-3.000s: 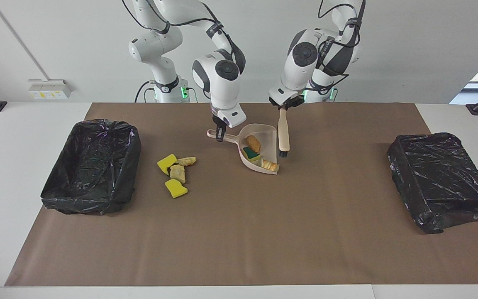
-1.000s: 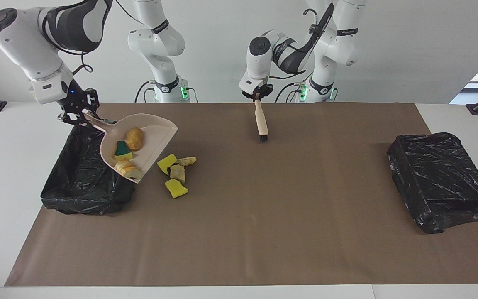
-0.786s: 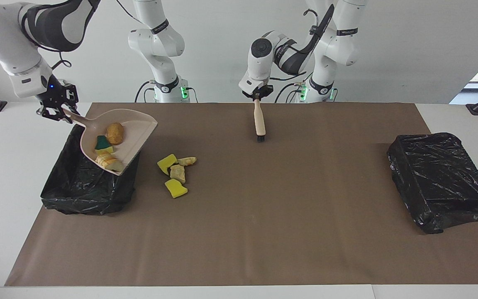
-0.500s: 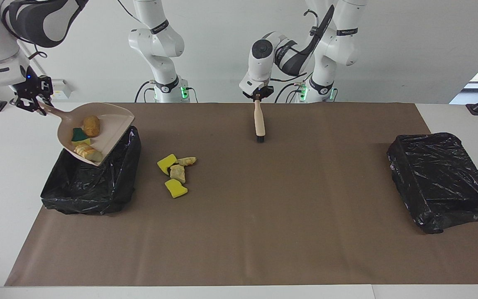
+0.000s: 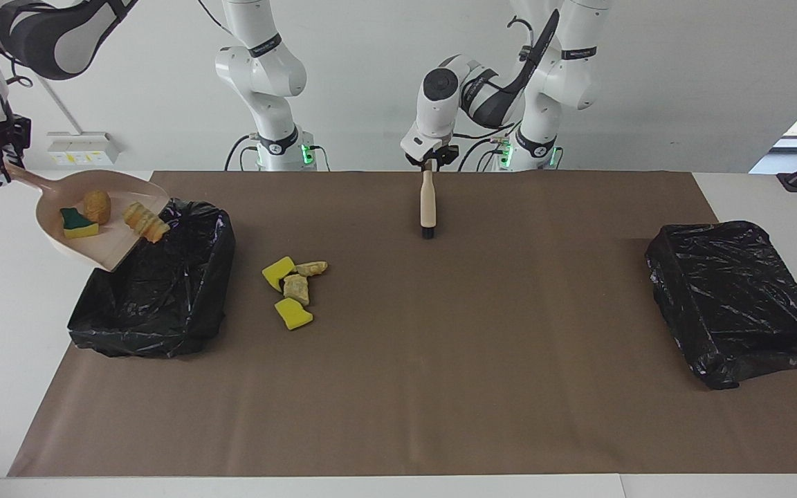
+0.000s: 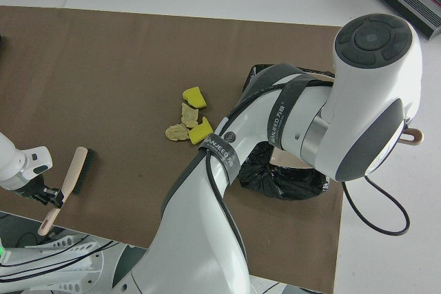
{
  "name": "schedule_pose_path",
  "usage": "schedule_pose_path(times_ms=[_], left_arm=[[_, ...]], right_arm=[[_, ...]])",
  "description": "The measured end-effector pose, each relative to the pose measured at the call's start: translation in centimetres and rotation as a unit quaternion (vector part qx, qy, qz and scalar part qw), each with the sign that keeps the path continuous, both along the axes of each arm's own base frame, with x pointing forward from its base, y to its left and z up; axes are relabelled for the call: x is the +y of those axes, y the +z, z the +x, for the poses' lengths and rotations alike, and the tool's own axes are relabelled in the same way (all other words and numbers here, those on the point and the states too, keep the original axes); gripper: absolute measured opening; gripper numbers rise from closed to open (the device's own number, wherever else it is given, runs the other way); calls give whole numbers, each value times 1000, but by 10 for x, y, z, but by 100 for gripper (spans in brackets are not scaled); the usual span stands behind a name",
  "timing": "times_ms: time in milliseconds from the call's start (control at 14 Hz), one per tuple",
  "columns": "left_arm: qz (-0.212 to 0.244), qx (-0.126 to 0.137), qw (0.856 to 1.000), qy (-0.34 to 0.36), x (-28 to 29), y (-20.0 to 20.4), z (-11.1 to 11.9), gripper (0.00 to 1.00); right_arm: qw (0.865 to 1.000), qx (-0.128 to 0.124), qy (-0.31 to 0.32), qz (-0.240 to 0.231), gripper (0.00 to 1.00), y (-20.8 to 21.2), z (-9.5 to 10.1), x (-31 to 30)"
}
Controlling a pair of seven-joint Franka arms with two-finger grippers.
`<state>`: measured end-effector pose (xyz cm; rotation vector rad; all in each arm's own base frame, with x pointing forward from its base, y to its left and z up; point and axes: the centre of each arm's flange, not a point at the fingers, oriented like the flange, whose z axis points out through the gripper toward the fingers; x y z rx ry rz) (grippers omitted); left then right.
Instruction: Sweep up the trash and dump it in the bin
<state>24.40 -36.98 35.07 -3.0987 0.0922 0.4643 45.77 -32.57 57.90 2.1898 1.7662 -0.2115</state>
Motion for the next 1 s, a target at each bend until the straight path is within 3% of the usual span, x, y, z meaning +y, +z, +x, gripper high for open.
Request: schedule_pose_path(times_ms=[286, 714, 1000], left_arm=[[-16, -36, 999, -1, 12, 34, 52, 100], [-40, -88, 995, -10, 113, 173, 187, 100], [-52, -112, 992, -13, 189, 259, 222, 100]], right_arm=[[999, -2, 10, -41, 32, -18, 12, -20], [991, 43, 54, -115, 32, -21, 27, -7], [979, 61, 84, -175, 32, -22, 54, 32]])
